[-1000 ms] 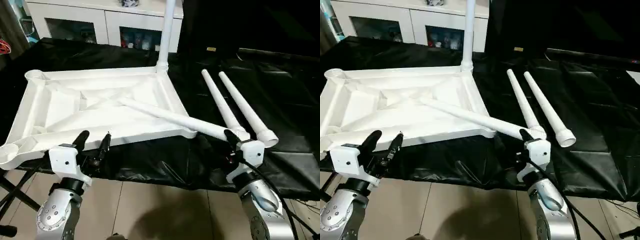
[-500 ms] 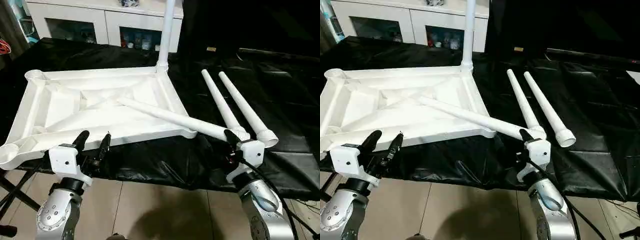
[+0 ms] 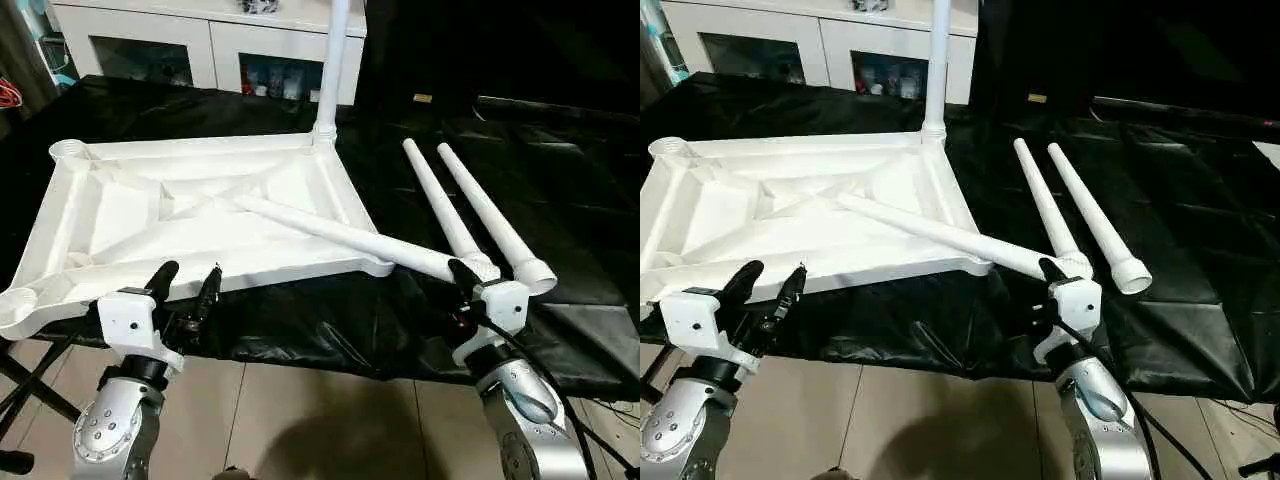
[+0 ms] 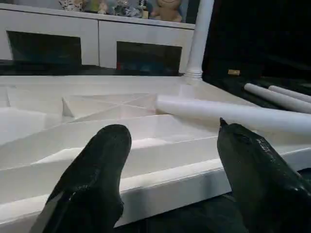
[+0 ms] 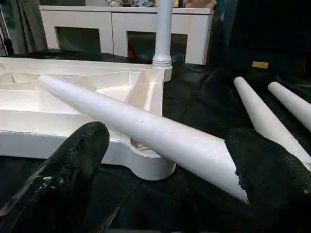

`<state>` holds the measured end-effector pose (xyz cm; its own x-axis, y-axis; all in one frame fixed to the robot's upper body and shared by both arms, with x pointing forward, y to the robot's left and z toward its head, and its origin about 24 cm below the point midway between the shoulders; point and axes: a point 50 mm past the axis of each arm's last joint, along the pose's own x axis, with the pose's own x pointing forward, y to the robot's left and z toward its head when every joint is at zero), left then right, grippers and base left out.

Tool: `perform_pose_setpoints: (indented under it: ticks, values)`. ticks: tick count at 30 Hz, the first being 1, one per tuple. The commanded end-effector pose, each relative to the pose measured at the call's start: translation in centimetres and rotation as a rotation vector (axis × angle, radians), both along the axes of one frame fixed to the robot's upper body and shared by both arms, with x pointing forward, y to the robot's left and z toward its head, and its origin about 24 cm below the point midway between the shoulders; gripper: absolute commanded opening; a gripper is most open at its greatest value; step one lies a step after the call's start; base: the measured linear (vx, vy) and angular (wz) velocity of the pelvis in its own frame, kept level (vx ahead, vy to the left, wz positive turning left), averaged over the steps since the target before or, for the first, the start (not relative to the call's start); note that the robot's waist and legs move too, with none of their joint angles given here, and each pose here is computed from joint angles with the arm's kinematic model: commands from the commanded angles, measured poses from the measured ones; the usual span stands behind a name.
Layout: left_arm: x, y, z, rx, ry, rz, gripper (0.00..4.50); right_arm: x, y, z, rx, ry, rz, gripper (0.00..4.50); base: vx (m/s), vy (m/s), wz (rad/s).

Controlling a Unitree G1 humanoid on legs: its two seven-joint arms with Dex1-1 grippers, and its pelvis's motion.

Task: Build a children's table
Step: Rotate leg to tighten

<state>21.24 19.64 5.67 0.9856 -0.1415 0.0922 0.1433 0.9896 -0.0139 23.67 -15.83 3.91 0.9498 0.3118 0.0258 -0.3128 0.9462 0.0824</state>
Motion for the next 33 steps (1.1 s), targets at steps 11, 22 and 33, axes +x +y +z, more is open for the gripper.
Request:
perform_pose_setpoints:
  ticks: [11,22,33]
  values:
    - [-0.08,-0.01,-0.1,0.002,0.0,-0.005,3.32,0.22,-0.21,0.16,-0.005,-0.007,-0.007,4.38,0.0,0.0,0.0]
    - [-0.08,-0.01,-0.1,0.002,0.0,-0.005,3.32,0.22,-0.21,0.16,-0.005,-0.007,-0.007,4.38,0.0,0.0,0.0]
    - [-0.08,-0.01,-0.1,0.002,0.0,-0.005,3.32,0.22,-0.21,0.16,-0.005,-0.007,-0.007,4.38,0.0,0.0,0.0]
